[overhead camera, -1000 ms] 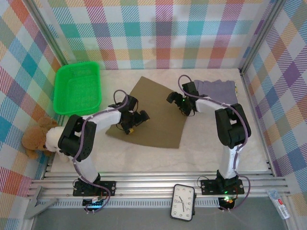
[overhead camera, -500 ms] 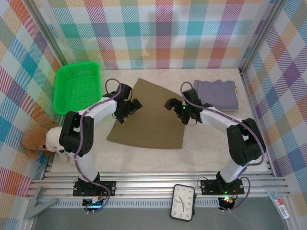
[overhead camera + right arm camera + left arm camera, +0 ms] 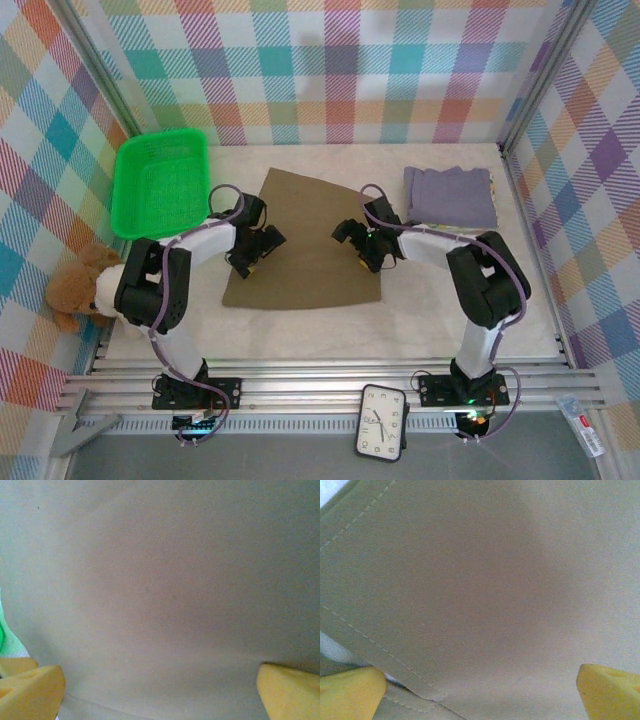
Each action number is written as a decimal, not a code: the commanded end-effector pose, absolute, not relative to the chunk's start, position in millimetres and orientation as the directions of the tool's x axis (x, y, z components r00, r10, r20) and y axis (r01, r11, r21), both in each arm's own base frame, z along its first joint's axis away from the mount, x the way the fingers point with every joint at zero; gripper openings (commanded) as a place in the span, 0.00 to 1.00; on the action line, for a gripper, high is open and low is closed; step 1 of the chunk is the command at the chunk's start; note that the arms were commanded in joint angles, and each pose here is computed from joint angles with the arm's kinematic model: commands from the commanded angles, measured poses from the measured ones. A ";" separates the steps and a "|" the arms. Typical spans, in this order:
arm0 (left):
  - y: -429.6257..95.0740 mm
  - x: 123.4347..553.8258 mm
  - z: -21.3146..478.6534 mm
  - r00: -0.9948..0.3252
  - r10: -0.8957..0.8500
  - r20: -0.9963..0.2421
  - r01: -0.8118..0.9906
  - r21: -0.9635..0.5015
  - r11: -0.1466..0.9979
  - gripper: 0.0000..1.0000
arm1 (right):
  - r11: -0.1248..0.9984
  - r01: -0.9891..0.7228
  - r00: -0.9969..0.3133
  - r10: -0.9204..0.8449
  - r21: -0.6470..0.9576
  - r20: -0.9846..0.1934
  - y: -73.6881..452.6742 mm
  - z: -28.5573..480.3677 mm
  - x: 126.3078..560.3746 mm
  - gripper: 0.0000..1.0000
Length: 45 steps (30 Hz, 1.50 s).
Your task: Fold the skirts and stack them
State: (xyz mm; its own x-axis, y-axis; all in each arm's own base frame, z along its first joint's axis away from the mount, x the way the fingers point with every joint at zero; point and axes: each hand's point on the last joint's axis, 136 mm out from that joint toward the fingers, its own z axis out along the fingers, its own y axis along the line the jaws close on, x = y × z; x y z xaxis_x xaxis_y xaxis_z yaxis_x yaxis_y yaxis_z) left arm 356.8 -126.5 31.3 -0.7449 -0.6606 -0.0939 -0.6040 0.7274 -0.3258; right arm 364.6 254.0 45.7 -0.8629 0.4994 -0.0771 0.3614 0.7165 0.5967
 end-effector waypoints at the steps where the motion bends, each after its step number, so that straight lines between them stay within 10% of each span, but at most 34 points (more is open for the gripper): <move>1: -101.1 332.5 11.2 -0.719 -0.692 -0.072 -0.665 -0.218 0.714 1.00 | 0.794 0.384 -0.877 0.474 0.471 -0.084 232.5 8.3 364.4 0.99; 22: -67.9 308.0 87.7 -0.686 -0.695 -0.217 -0.632 -0.296 0.716 1.00 | 0.755 0.405 -0.699 0.619 0.515 -0.358 146.4 85.2 330.3 0.99; 31: -40.4 248.8 65.7 -0.651 -0.748 -0.127 -0.712 -0.238 0.660 0.64 | 0.724 0.428 -0.624 0.670 0.541 -0.402 120.8 104.2 331.7 0.99; 45: -63.2 205.6 31.8 -0.599 -0.798 0.070 -0.776 -0.296 0.556 0.46 | 0.714 0.408 -0.627 0.672 0.569 -0.394 125.4 107.8 338.6 0.99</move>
State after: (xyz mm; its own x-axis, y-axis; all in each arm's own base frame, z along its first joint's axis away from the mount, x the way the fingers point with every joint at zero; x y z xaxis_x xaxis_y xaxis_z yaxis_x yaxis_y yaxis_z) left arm 203.9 -54.8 34.3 -0.6323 -0.7745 0.0186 -0.7539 0.6096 -0.2449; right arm 333.1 124.2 99.4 -0.6354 0.6698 -0.3842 0.4250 0.7188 0.5502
